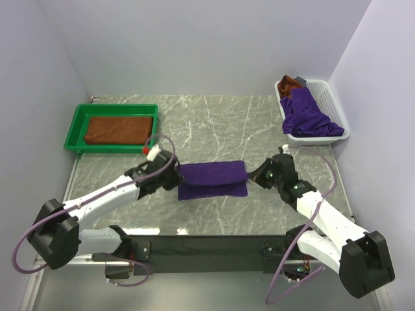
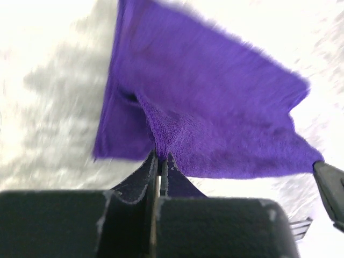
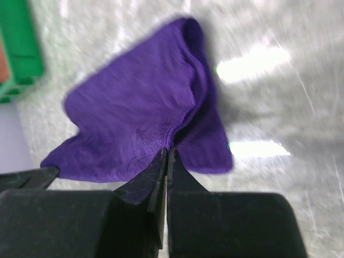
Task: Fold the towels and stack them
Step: Fold the towel
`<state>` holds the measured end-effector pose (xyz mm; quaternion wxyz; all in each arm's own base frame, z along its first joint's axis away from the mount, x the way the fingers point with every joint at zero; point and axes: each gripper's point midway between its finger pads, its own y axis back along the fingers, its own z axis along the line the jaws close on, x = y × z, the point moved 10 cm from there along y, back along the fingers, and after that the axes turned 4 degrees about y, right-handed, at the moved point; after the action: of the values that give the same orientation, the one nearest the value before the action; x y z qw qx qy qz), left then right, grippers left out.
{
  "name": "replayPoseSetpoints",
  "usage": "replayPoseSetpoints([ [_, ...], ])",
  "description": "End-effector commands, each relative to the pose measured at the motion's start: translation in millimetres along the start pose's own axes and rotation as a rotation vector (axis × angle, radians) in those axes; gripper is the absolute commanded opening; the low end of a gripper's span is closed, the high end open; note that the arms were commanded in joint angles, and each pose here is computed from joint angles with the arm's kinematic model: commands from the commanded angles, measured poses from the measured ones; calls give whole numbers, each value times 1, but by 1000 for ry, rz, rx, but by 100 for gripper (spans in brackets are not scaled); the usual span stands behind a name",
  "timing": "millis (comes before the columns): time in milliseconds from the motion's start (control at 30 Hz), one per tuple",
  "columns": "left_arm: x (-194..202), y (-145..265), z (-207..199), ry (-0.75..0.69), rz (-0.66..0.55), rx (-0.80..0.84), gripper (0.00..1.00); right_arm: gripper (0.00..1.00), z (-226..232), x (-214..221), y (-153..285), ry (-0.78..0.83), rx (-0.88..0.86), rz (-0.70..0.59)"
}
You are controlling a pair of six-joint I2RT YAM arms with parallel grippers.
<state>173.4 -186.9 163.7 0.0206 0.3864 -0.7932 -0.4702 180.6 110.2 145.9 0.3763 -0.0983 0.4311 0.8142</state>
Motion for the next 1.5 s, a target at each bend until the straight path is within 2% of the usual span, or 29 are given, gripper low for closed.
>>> replayPoseSetpoints([
  [0, -38, 3, -26, -36, -74, 47, 1, 0, 26, -36, 3, 36, -34, -94],
  [267, -119, -5, -83, -130, -195, 93, 1, 0, 66, -100, -14, 84, -49, -185],
  [367, -137, -14, -95, -152, -201, 93, 1, 0, 83, -125, -23, 94, -67, -208],
  [567, -158, -40, -99, -159, -180, 62, 1, 0, 95, -144, -45, 115, -75, -191],
  [700, -151, -49, -92, -160, -125, 64, 1, 0, 89, -138, -52, 116, -70, -147],
  [1000, -126, -29, -63, -106, -76, 79, 1, 0, 61, -100, -35, 105, -60, -76],
  [1467, -38, -21, 6, -53, 97, 88, 3, 0, 5, -31, -13, 63, -38, 25],
])
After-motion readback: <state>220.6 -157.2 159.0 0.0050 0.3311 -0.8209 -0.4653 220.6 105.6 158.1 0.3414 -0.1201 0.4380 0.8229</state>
